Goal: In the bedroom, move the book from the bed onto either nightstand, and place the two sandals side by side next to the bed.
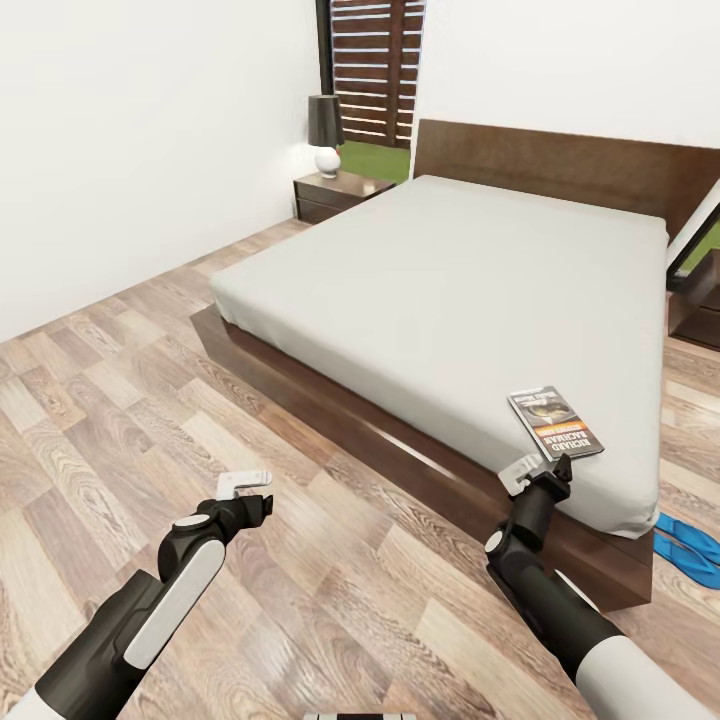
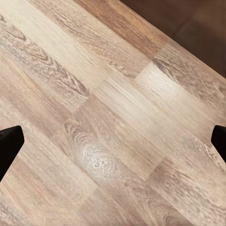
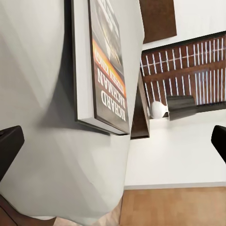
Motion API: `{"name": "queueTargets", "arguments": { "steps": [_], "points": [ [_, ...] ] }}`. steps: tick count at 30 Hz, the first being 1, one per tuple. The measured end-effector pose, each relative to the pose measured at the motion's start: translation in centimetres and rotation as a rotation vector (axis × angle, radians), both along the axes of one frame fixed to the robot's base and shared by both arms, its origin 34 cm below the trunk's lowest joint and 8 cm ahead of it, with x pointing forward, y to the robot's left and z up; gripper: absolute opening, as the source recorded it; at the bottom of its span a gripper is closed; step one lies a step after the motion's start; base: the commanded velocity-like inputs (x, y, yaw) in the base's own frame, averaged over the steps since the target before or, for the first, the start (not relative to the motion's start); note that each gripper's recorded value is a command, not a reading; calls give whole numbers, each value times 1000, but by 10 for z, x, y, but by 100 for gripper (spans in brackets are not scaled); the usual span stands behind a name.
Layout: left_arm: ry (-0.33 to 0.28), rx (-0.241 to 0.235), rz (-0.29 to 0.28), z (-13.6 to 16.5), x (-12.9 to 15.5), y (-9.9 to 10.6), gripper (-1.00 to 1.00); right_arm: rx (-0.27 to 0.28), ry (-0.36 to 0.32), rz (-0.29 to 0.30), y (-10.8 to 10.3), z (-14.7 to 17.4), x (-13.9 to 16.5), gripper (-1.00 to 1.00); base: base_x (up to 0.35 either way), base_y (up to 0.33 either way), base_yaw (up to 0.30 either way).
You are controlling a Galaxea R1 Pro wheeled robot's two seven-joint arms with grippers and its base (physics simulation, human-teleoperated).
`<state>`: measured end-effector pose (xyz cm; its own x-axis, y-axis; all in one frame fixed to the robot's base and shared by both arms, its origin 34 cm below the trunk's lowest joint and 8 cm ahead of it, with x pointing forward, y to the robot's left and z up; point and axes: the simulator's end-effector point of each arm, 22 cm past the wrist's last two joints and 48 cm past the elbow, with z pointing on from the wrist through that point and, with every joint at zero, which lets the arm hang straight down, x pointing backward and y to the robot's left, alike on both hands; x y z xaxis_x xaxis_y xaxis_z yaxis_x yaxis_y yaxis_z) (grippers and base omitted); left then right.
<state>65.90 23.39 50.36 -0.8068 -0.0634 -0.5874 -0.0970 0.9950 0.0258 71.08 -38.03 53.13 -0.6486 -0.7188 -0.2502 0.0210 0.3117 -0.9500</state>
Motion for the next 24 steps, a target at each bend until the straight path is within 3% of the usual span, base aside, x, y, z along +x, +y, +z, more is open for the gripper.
{"name": "queueTargets", "arguments": {
  "steps": [24],
  "points": [
    [0,-1,0,0,0,0,100,1,1,1,0,0,0,100,4,-4,0]
  ]
}}
